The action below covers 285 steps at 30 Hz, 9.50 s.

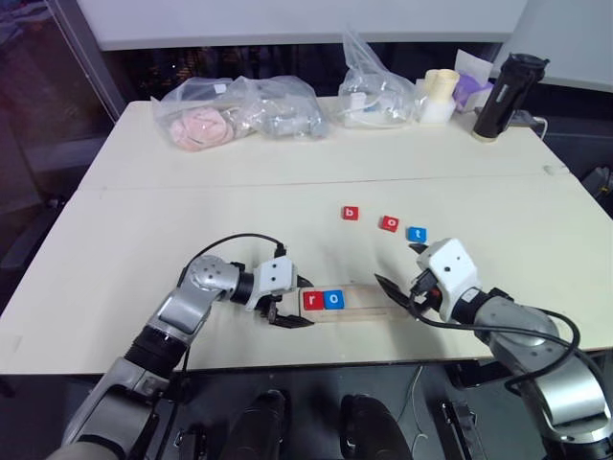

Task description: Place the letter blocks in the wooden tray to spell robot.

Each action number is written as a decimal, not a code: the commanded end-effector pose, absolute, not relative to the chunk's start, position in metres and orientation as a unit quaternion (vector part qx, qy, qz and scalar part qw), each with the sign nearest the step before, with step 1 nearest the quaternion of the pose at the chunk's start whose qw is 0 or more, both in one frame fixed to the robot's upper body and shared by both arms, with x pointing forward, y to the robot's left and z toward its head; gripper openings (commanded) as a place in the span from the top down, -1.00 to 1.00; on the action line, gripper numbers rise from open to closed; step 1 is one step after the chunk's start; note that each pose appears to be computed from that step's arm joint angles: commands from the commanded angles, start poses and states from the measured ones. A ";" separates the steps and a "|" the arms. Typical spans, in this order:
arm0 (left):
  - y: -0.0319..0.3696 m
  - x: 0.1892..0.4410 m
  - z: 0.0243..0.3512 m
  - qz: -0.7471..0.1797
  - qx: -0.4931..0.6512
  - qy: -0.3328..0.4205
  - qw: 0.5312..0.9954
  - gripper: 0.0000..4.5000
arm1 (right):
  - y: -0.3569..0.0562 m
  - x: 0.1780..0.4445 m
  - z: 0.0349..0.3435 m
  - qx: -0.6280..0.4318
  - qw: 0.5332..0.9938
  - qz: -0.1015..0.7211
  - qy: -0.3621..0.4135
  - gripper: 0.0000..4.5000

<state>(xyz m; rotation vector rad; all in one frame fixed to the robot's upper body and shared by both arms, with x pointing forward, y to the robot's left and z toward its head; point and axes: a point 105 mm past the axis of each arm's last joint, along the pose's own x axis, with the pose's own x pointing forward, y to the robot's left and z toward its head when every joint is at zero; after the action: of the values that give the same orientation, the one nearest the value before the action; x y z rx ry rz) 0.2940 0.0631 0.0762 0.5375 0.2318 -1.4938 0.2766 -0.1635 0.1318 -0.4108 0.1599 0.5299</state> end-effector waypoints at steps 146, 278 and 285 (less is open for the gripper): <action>0.109 0.241 0.193 -0.613 0.184 -0.014 0.768 -1.00 | -0.192 0.258 0.130 -0.101 0.917 0.189 0.336 -0.96; 0.101 0.237 0.200 -0.579 0.175 0.001 0.796 -1.00 | -0.115 0.356 0.151 -0.384 0.779 0.490 0.080 -0.98; 0.100 0.237 0.200 -0.581 0.176 0.000 0.795 -1.00 | -0.114 0.349 0.137 -0.384 0.772 0.499 0.085 -0.98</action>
<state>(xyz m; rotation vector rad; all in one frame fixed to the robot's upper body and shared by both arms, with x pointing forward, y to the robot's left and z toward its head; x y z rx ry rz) 0.2405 0.1026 0.1916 0.3508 0.0374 -1.2369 0.3515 -0.1174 0.1270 -0.8128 0.2342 1.0780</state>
